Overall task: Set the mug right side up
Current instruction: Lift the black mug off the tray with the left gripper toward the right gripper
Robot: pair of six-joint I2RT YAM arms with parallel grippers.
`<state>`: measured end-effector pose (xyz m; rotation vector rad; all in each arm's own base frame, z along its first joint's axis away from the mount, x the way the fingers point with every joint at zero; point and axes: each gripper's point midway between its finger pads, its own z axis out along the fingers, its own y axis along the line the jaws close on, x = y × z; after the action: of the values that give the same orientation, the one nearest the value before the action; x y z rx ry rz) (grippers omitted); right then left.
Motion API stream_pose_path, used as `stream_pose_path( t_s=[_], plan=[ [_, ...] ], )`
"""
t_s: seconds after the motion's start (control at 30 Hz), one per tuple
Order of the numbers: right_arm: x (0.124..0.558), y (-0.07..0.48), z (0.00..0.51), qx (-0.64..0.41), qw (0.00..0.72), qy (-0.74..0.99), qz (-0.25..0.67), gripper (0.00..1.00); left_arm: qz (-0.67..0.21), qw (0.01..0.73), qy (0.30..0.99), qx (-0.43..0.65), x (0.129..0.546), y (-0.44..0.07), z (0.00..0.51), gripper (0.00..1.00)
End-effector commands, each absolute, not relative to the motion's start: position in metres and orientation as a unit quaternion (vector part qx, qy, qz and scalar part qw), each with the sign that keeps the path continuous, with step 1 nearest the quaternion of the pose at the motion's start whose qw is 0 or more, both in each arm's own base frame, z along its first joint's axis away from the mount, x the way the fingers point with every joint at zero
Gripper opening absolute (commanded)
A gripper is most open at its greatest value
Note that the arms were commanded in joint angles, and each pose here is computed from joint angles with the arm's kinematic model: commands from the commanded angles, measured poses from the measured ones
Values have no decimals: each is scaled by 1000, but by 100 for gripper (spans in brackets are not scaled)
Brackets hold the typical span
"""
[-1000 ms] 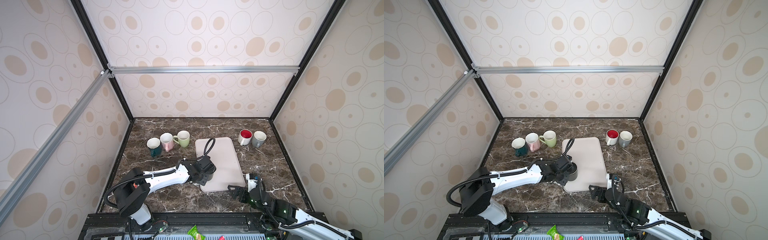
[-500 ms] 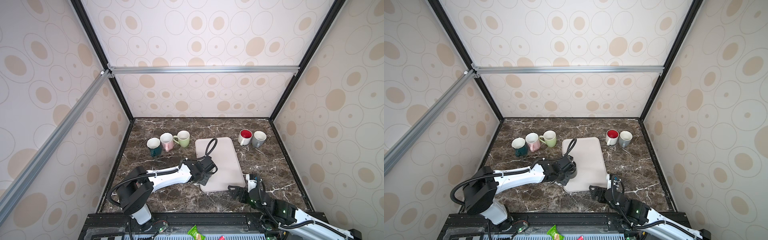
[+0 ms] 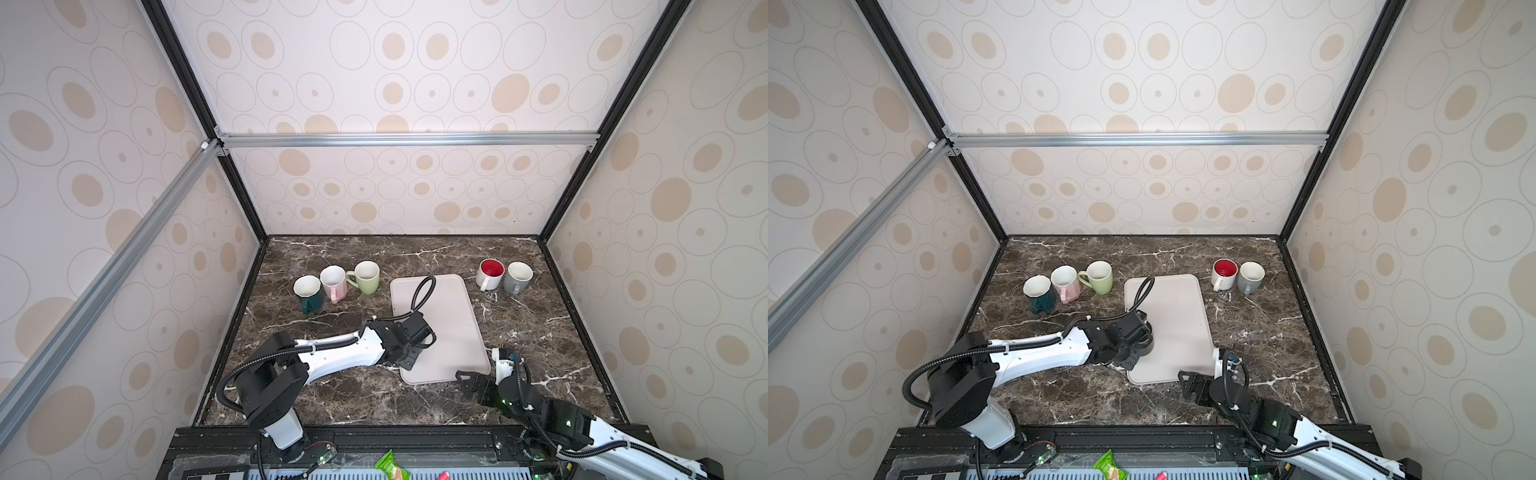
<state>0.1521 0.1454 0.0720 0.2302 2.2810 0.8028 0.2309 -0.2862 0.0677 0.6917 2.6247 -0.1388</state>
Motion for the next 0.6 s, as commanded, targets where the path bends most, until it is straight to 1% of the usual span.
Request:
stream_pose_path(
  t_s=[0.0, 0.23, 0.57],
  plan=[
    [149, 140, 56, 93, 338, 890, 292, 100, -79, 238, 941, 229, 240, -292, 93, 0],
    [148, 139, 55, 95, 334, 892, 290, 100, -124, 248, 936, 216, 248, -299, 104, 0],
    [148, 142, 63, 92, 336, 889, 298, 100, -211, 269, 918, 201, 252, -306, 126, 0]
  ],
)
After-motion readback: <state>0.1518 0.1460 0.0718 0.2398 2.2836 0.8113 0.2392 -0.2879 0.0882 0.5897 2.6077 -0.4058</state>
